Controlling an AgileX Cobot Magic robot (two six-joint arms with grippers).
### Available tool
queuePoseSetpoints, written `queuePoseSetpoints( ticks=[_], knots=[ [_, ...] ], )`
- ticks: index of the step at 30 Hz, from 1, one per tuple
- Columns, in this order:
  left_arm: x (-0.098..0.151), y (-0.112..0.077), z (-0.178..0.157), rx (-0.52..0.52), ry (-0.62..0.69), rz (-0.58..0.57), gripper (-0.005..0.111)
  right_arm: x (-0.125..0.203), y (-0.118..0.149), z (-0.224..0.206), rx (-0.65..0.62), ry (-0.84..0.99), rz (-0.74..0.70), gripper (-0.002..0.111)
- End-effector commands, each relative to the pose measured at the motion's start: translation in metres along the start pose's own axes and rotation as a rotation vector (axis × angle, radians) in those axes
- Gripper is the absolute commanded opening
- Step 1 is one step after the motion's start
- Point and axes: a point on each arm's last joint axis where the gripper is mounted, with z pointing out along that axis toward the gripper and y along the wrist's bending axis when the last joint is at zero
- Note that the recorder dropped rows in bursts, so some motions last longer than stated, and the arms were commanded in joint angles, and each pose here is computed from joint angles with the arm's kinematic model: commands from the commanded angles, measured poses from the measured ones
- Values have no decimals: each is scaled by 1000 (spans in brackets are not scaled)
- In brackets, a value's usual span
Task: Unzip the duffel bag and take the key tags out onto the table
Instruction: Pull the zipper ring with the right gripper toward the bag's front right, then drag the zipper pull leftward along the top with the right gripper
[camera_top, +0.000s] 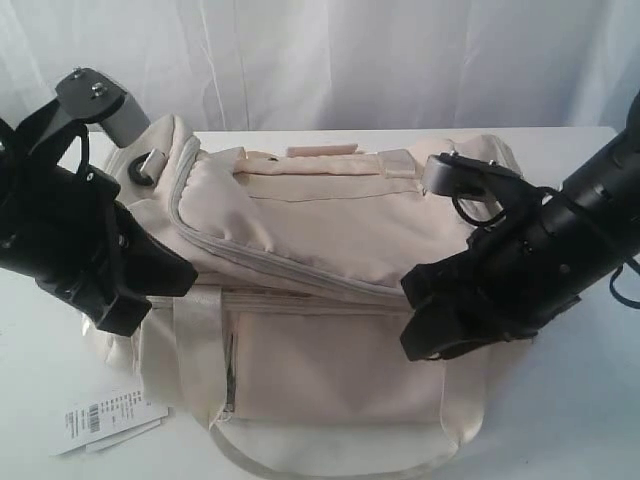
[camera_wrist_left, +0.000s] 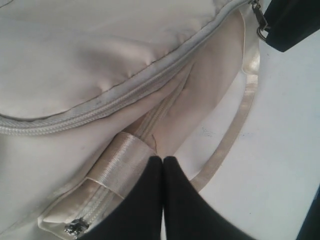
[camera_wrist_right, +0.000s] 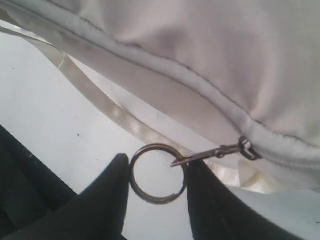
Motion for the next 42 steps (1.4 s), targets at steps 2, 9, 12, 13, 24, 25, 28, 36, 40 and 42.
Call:
queuePoseSetpoints(
  ticks=[2, 9, 12, 13, 24, 25, 28, 36, 40, 42],
  knots=[
    [-1, -3, 0, 25, 4, -6, 0, -2, 6, -1, -56, -41, 6, 0],
    [-1, -3, 0, 25, 4, -6, 0, -6, 11, -2, -113, -88, 8, 0],
    [-1, -3, 0, 28, 1, -11, 0, -7, 12, -2, -131, -100, 2, 0],
    [-2, -4, 0, 32, -3, -16, 0, -7, 13, -2, -135, -100, 3, 0],
    [0, -5, -1, 48, 9, -22, 0, -10, 44, 14, -127, -167, -94, 0],
    [0, -5, -1, 48, 12, -20, 0, -10, 46, 15, -126, -171, -100, 0],
    [0, -6, -7, 28, 4, 7, 0, -12, 50, 18, -126, -190, -107, 0],
    [5, -10, -46, -150, -53, 86, 0, -16, 67, 23, -142, -266, -121, 0],
    [6, -14, -54, -159, -81, 97, 0, -28, 84, 35, -171, -241, -151, 0],
    [6, -14, -54, -156, -76, 97, 0, -32, 92, 42, -185, -229, -165, 0]
  ],
)
